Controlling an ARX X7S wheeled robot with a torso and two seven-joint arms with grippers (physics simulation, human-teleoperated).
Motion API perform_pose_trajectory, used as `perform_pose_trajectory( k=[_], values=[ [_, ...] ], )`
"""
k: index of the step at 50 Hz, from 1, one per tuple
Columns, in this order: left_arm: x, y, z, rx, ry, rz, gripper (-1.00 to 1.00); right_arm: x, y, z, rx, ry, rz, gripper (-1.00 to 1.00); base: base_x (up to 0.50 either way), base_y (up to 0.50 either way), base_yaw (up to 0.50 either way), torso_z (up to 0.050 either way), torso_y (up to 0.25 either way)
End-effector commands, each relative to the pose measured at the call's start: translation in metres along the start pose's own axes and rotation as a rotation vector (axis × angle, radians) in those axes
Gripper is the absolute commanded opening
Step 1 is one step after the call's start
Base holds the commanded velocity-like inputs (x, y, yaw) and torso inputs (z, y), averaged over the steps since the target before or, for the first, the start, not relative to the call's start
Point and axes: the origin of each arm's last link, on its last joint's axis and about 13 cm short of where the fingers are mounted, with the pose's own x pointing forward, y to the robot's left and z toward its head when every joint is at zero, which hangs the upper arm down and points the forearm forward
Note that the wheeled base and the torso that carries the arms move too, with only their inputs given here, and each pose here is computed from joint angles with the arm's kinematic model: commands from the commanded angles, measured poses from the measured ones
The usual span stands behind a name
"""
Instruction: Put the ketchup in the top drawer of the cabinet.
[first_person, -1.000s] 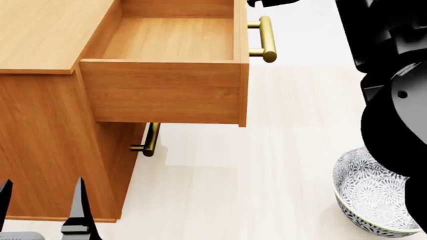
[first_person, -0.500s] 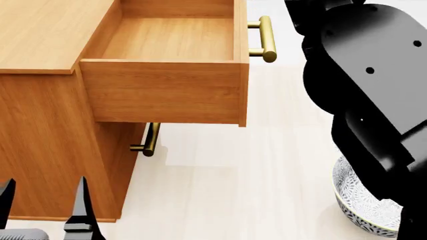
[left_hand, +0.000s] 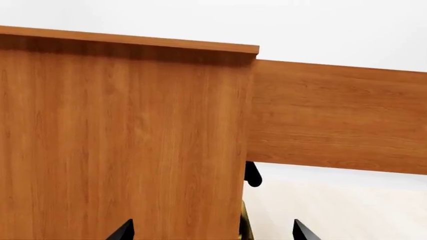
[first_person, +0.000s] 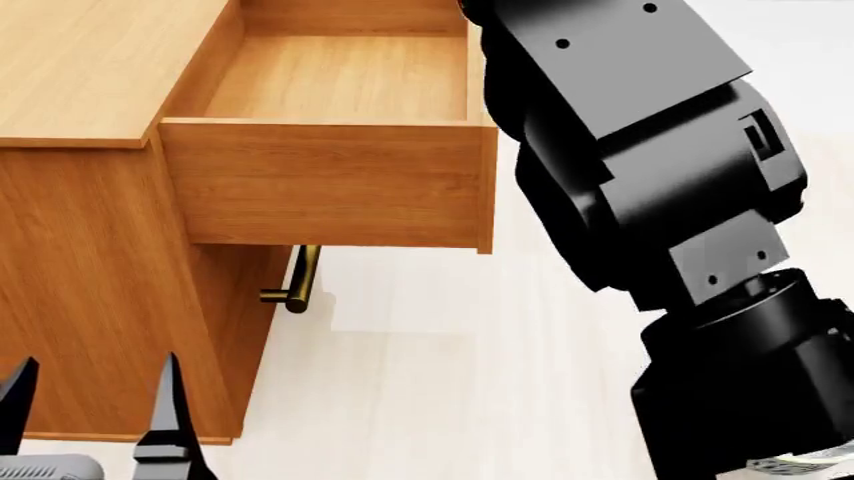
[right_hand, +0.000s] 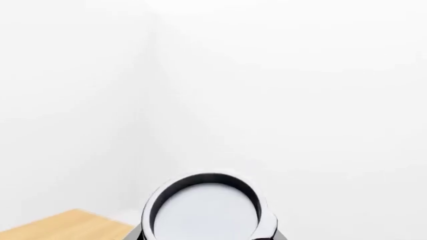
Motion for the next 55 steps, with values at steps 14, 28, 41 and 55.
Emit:
perform_pose_trajectory(
  k=[14,28,41,55],
  values=[
    [0.002,0.0,-0.001,-0.001,0.006,0.001,1.0,0.036,0.009,-0.01,-0.018,0.061,0.014,-1.0,0.0,0.0,0.0,0.0,0.0],
    [0.005,-0.001,-0.002,-0.001,0.011,-0.005,1.0,0.045,0.007,-0.019,-0.076,0.141,0.004,-1.0,0.0,0.0,0.0,0.0,0.001],
    [0.005,-0.003,-0.002,0.002,0.01,-0.011,1.0,0.045,0.014,-0.015,-0.004,0.217,0.099,-1.0,0.0,0.0,0.0,0.0,0.0],
    [0.004,0.0,-0.004,0.001,0.016,-0.004,1.0,0.041,0.007,-0.018,0.007,0.332,0.127,-1.0,0.0,0.0,0.0,0.0,0.001]
  ],
)
